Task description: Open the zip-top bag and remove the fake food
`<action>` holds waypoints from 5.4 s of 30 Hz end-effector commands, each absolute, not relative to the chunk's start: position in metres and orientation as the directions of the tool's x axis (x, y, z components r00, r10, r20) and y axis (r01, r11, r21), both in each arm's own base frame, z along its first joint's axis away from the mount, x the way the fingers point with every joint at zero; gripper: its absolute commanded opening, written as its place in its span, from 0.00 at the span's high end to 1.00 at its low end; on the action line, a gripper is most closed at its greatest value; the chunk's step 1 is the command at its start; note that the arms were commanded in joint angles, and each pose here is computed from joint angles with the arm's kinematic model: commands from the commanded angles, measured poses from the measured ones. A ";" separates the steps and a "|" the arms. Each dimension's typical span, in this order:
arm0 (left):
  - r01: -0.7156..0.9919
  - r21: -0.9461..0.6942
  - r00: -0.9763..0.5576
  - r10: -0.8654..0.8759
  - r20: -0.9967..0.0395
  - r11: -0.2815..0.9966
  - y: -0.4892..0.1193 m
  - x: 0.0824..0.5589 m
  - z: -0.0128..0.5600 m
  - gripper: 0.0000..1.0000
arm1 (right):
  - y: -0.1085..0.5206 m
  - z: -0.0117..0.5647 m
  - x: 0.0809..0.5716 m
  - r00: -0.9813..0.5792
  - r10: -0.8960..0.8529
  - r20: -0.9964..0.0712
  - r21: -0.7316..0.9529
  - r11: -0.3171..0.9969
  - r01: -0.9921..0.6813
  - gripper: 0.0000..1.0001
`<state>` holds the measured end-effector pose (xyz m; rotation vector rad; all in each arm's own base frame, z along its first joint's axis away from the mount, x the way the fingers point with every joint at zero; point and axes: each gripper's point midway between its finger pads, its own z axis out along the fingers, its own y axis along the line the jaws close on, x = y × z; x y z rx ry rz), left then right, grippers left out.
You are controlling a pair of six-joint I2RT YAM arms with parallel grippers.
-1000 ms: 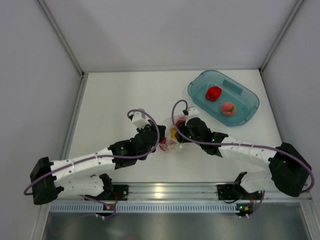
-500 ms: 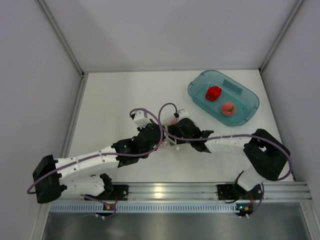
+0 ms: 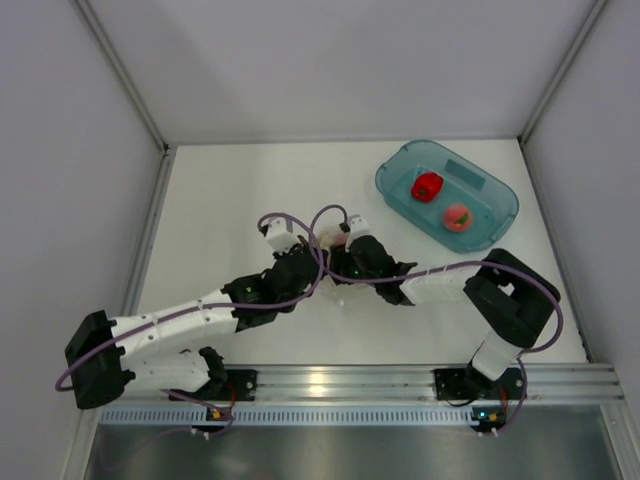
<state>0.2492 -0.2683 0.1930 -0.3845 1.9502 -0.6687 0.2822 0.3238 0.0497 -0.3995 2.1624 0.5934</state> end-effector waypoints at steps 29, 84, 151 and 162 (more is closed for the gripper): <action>0.113 -0.423 -0.368 -0.357 -0.859 0.899 -0.257 0.267 0.206 1.00 | 0.311 0.104 0.255 -0.568 -0.086 -0.818 0.245 0.843 -0.480 0.83; 0.228 -0.409 -0.495 -0.256 -0.830 0.884 -0.296 0.258 0.180 1.00 | 0.340 0.056 0.305 -0.316 -0.393 -0.863 -0.034 0.671 -0.741 0.19; 0.080 -0.413 -0.399 -0.351 -0.847 0.907 -0.232 0.255 0.194 1.00 | 0.059 0.169 0.439 -0.674 0.036 -0.738 0.048 0.999 0.000 0.45; 0.109 -0.423 -0.407 -0.348 -0.845 0.899 -0.235 0.252 0.200 1.00 | 0.047 0.180 0.450 -0.667 -0.010 -0.745 -0.023 1.000 0.011 0.01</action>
